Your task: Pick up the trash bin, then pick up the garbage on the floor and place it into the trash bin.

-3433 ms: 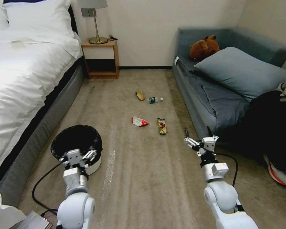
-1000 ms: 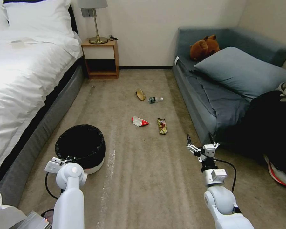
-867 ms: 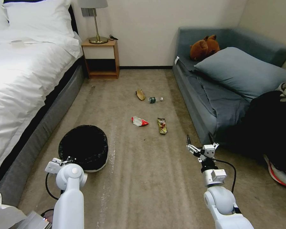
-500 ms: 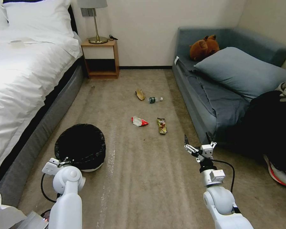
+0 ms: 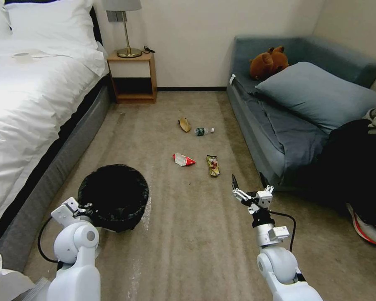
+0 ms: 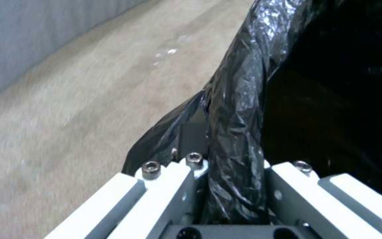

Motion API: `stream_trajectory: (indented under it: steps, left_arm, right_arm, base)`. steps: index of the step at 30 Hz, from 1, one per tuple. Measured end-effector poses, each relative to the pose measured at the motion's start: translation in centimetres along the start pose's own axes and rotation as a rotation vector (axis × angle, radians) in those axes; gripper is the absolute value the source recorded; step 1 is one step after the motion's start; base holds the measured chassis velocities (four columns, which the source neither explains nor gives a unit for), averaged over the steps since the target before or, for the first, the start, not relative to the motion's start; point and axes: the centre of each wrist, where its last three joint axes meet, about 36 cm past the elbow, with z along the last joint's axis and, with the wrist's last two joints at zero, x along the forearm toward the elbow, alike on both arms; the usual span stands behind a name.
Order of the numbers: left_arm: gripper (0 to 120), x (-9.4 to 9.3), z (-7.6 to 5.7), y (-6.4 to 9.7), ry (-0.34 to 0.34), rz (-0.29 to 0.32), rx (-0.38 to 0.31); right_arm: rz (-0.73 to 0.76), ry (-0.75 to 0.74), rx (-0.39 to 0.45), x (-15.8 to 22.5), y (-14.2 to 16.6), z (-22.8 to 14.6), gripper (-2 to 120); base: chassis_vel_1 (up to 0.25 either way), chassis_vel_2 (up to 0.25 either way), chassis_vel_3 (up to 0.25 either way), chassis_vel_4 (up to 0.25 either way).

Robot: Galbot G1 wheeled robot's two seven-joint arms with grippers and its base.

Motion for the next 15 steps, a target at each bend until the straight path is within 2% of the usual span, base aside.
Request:
stream_trajectory:
  steps: [3,6,7,9,10,12,13,15]
  left_arm:
    - [1,0.6,-0.5,0.0,-0.010,0.015,-0.022]
    - [1,2.8,-2.1,0.4,-0.074,0.036,-0.100]
    - [1,2.8,-2.1,0.4,-0.074,0.036,-0.100]
    - [1,4.7,-3.1,1.0,-0.119,0.072,-0.152]
    - [1,4.7,-3.1,1.0,-0.119,0.072,-0.152]
    - [1,6.0,-3.6,1.6,-0.150,0.127,-0.210]
    - [1,6.0,-3.6,1.6,-0.150,0.127,-0.210]
    - [1,6.7,-3.9,1.9,-0.160,0.189,-0.252]
  right_arm:
    - [0.005,-0.008,0.004,0.0,0.2,-0.3,100]
    - [0.032,-0.027,0.015,-0.1,0.1,-1.0,100]
    - [0.032,-0.027,0.015,-0.1,0.1,-1.0,100]
    - [0.032,-0.038,0.025,0.1,-0.1,-1.4,100]
    - [0.032,-0.038,0.025,0.1,-0.1,-1.4,100]
    - [0.024,-0.047,0.029,0.3,-0.3,-1.6,100]
    - [0.024,-0.047,0.029,0.3,-0.3,-1.6,100]
    - [0.009,-0.046,0.028,0.5,-0.4,-1.7,100]
  base:
    - [0.000,0.000,0.000,0.000]
    - [0.000,0.000,0.000,0.000]
    - [0.000,0.000,0.000,0.000]
    - [0.000,0.000,0.000,0.000]
    - [0.000,0.000,0.000,0.000]
    - [0.000,0.000,0.000,0.000]
    - [0.000,0.000,0.000,0.000]
    - [0.000,0.000,0.000,0.000]
